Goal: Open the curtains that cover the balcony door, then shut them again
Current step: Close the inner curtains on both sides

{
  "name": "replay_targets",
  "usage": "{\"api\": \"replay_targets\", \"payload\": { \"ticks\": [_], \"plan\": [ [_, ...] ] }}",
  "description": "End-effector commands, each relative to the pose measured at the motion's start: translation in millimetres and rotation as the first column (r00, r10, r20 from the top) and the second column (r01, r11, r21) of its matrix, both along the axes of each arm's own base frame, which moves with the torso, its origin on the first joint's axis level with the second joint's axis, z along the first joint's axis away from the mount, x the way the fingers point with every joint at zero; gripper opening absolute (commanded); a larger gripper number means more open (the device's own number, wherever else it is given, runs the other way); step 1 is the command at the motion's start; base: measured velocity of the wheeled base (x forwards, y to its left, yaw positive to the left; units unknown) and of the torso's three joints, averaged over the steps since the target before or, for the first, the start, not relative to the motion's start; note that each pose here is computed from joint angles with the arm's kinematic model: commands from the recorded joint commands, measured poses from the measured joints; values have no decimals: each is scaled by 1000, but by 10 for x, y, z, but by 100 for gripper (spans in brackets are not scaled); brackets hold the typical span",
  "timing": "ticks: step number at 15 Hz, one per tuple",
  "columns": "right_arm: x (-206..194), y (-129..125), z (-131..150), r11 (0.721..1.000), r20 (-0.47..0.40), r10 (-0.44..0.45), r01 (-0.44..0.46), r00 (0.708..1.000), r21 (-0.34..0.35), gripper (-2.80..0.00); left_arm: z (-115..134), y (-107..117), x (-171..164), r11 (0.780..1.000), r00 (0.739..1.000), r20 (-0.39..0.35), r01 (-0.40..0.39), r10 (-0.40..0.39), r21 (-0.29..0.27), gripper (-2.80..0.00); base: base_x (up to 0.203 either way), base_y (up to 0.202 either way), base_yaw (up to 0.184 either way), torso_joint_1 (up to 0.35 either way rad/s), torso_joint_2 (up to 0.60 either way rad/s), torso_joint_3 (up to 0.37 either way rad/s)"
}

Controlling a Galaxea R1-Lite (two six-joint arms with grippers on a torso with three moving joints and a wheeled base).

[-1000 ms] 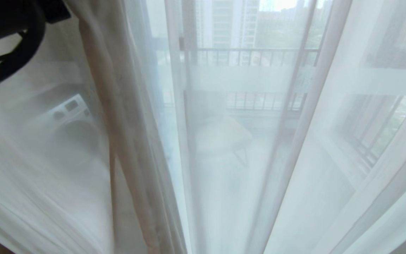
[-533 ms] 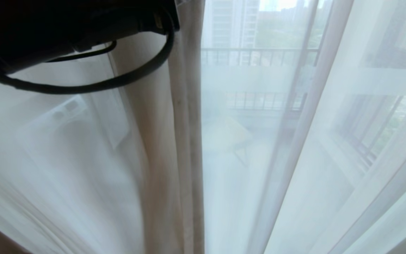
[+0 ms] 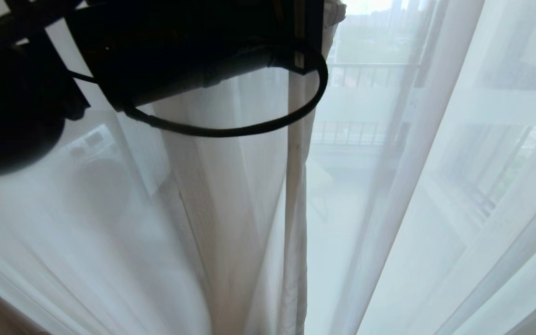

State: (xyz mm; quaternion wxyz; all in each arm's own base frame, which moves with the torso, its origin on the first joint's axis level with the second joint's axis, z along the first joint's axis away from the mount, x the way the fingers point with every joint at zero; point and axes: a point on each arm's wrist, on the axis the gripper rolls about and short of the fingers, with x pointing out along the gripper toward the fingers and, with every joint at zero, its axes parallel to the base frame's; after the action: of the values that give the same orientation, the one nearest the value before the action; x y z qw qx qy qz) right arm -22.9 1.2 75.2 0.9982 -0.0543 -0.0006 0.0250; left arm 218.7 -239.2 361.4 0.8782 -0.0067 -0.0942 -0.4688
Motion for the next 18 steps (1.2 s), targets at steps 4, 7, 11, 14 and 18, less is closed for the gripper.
{"api": "replay_targets", "payload": {
  "ticks": [4,7,11,14,18],
  "plan": [
    [1,0,1,1000,-1,0,0,1000,-2,-280,-164,-304,49,998,998,-26,50,-49,31,-280,0,0,0,0,0,0],
    [1,0,2,1000,0,-1,1,1000,-2,-280,-223,-404,60,997,997,-33,66,-65,38,-280,0,0,0,0,0,0],
    [1,0,0,1000,-2,1,-1,1000,0,-280,-269,-493,69,996,996,-39,80,-78,45,-280,0,0,0,0,0,0],
    [1,0,0,1000,-2,1,-1,1000,0,-280,-308,-561,64,994,995,-44,93,-90,50,-280,0,0,0,0,0,0],
    [1,0,0,1000,-1,1,-1,1000,-1,-280,-316,-676,73,994,994,-27,104,-104,29,-280,0,0,0,0,0,0]
  ]
}}
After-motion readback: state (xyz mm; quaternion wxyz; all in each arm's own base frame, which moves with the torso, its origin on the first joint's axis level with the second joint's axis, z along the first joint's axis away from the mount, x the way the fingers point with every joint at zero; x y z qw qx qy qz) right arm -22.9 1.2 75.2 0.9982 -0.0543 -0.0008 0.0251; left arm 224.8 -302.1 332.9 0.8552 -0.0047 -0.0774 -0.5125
